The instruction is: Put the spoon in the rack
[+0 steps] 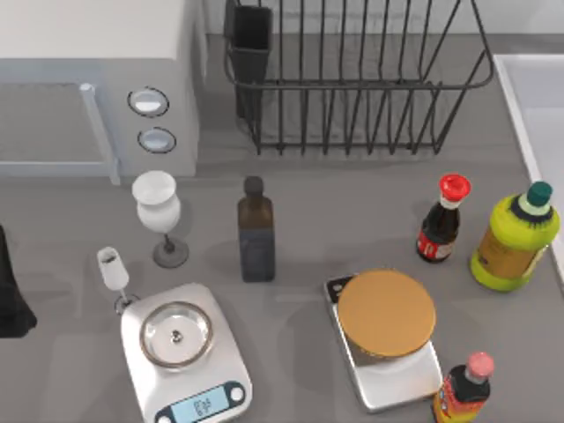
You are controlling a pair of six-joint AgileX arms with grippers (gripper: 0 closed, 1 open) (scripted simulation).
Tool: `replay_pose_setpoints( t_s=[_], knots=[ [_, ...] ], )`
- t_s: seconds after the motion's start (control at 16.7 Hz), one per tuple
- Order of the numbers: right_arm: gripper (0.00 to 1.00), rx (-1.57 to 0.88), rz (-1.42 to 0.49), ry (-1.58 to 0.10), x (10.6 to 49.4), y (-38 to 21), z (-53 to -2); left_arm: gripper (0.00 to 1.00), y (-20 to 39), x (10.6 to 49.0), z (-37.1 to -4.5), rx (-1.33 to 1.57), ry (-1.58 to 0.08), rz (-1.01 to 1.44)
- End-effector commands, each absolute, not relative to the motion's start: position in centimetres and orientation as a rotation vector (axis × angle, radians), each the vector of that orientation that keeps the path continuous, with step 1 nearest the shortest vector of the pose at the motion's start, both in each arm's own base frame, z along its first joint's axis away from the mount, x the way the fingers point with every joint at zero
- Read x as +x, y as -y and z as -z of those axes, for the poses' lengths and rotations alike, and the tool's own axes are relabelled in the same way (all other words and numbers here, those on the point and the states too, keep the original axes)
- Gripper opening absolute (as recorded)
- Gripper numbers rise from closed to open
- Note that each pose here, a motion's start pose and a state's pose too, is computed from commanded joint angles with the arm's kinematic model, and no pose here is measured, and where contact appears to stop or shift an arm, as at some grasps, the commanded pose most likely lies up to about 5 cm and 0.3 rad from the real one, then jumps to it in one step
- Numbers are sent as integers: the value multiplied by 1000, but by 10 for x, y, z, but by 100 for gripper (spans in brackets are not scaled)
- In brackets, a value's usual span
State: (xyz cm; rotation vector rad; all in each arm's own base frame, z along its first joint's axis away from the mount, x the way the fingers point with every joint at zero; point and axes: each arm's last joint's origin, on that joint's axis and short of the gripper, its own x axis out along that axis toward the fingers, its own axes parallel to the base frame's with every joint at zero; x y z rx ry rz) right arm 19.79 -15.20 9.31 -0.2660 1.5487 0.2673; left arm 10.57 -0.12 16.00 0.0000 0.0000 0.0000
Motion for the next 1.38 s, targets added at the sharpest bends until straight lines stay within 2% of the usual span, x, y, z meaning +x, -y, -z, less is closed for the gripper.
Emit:
replay_pose_setpoints(
  t_s=[0.12,0.18,0.42,0.72,1.08,1.38],
  knots=[
    [0,-266,-267,-1549,198,152,-93,100,1,106,-160,0,0,0],
    [0,-245,-250,-1534,198,151,-115,100,1,106,-160,0,0,0],
    [0,-245,-245,-1530,204,158,-131,100,1,106,-160,0,0,0],
    [0,-227,-267,-1551,215,168,-198,100,1,106,-160,0,0,0],
    [0,-229,-267,-1552,203,156,-295,100,1,106,-160,0,0,0],
    [0,-245,-250,-1534,198,151,-315,100,1,106,-160,0,0,0]
  ],
)
